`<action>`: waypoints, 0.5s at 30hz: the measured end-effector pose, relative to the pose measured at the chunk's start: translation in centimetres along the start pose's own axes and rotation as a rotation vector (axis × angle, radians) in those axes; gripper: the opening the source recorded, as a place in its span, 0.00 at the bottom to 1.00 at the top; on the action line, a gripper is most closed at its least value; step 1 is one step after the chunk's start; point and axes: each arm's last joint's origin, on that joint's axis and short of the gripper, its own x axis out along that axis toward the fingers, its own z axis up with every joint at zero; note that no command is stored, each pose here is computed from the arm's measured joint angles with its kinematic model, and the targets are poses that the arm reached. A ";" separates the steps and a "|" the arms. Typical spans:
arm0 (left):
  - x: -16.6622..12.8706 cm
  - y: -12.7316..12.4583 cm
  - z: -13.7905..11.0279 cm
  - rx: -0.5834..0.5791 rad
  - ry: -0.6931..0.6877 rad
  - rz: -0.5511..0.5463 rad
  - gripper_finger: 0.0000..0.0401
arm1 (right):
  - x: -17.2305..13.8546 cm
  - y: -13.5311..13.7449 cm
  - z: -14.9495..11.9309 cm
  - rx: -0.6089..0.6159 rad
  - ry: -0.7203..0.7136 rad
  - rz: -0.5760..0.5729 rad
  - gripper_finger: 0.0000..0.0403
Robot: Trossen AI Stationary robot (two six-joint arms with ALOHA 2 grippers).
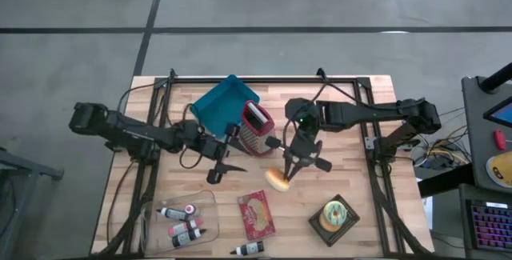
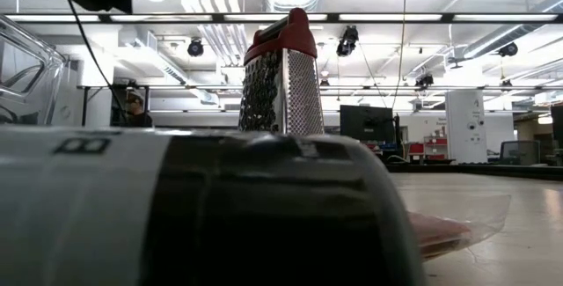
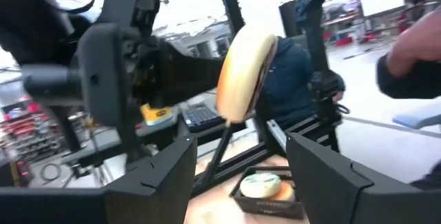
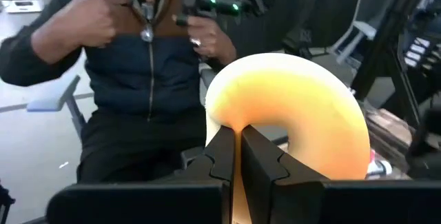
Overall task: Pick & Place Food Item
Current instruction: Put the orange donut into the black bin
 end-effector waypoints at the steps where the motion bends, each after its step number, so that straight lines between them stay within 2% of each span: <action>1: 0.3 0.1 0.0 -0.001 -0.001 -0.010 0.57 | 0.1 0.0 -0.2 0.002 0.003 -0.002 0.02; 6: 2.3 0.4 0.1 -0.019 -0.026 -0.078 0.57 | 0.5 0.0 -1.2 0.017 0.009 -0.037 0.02; 10: 4.0 0.4 -0.7 -0.034 -0.015 -0.135 0.57 | 0.7 -0.1 -1.7 0.016 0.009 -0.051 0.02; 15: 4.9 0.4 -1.4 -0.070 -0.009 -0.195 0.57 | 0.9 0.5 -2.2 0.039 0.026 -0.059 0.02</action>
